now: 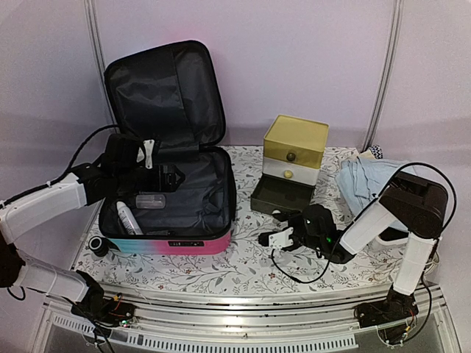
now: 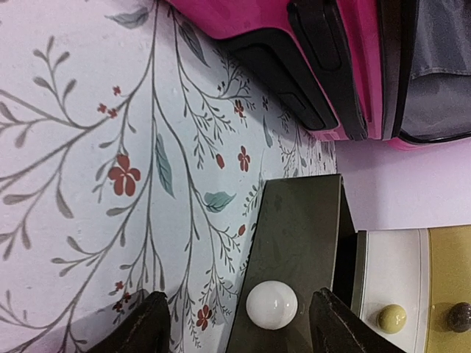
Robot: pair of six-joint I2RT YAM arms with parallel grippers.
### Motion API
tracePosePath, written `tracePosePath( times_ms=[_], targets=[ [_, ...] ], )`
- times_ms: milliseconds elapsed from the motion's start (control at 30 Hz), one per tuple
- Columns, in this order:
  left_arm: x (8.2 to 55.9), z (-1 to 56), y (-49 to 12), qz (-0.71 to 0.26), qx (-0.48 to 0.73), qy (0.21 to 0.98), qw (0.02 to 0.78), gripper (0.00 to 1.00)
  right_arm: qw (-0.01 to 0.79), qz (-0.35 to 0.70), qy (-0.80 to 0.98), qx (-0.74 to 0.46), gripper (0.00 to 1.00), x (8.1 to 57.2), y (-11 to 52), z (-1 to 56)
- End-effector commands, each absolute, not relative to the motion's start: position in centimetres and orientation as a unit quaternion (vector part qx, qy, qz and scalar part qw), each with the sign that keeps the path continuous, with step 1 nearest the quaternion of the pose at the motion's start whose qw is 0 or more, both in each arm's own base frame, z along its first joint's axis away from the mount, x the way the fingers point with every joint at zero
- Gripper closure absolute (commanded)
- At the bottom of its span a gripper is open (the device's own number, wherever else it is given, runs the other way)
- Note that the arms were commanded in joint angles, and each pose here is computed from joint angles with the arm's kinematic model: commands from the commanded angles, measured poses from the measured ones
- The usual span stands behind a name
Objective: Open, take out, and arrange the luggage
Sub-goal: Open the drawer in the storage box.
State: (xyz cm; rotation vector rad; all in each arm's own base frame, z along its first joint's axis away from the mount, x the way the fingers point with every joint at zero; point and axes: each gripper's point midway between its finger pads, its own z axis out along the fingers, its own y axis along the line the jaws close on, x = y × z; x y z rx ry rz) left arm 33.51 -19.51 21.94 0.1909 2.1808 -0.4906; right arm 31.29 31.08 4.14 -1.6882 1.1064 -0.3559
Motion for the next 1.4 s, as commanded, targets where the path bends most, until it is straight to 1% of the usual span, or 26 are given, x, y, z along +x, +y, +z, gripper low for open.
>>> tracePosePath(
  times_ms=[0,133,267,367,400,433,467,633,833,900,1033,1167,1267,1367],
  targets=[
    [33.4,20.4,-17.2,-0.152,0.053,0.894,0.417,0.02,0.523,-0.110,0.475,-0.699,0.32,29.4,31.4,5.3],
    [33.4,19.8,-16.0,-0.135,0.039,0.902,0.409,0.02,0.561,-0.043,0.496,-0.662,0.28,28.3,32.2,8.9],
    [33.3,18.6,-13.1,-0.087,-0.015,0.915,0.395,0.02,0.588,0.010,0.522,-0.618,0.25,27.9,32.6,12.6],
    [32.9,17.6,-12.4,-0.086,-0.020,0.921,0.379,0.02,0.599,0.051,0.532,-0.596,0.23,27.0,32.6,14.9],
    [32.7,17.4,-12.5,-0.090,-0.018,0.922,0.376,0.02,0.604,0.067,0.533,-0.589,0.19,26.5,32.6,15.7],
    [32.5,17.1,-12.5,-0.092,-0.016,0.923,0.373,0.02,0.610,0.080,0.530,-0.584,0.03,26.0,32.5,16.4],
    [32.4,16.9,-12.4,-0.091,-0.016,0.924,0.370,0.02,0.617,0.092,0.529,-0.575,0.00,25.7,32.3,17.4],
    [31.9,15.7,-11.5,-0.083,-0.021,0.931,0.356,0.02,0.636,0.143,0.542,-0.531,0.01,24.6,31.7,20.9],
    [32.4,13.4,-9.4,-0.061,-0.047,0.944,0.321,0.10,0.624,0.213,0.578,-0.481,0.01,24.7,32.5,24.0],
    [32.9,12.8,-8.7,-0.045,-0.053,0.947,0.313,0.10,0.618,0.229,0.584,-0.474,0.01,24.7,32.9,24.4],
    [33.9,11.5,-8.4,-0.055,-0.071,0.953,0.288,0.06,0.618,0.243,0.584,-0.468,0.01,24.8,33.3,25.2],
    [35.2,10.9,-8.1,-0.048,-0.079,0.953,0.289,0.02,0.617,0.248,0.591,-0.457,0.01,25.4,33.6,25.7],
    [36.1,9.8,-7.2,-0.012,-0.082,0.959,0.271,0.02,0.611,0.261,0.595,-0.453,0.01,25.5,33.8,25.7],
    [37.1,9.5,-7.6,-0.011,-0.083,0.962,0.260,0.02,0.608,0.261,0.595,-0.456,0.01,25.6,34.0,25.4]
  ],
)
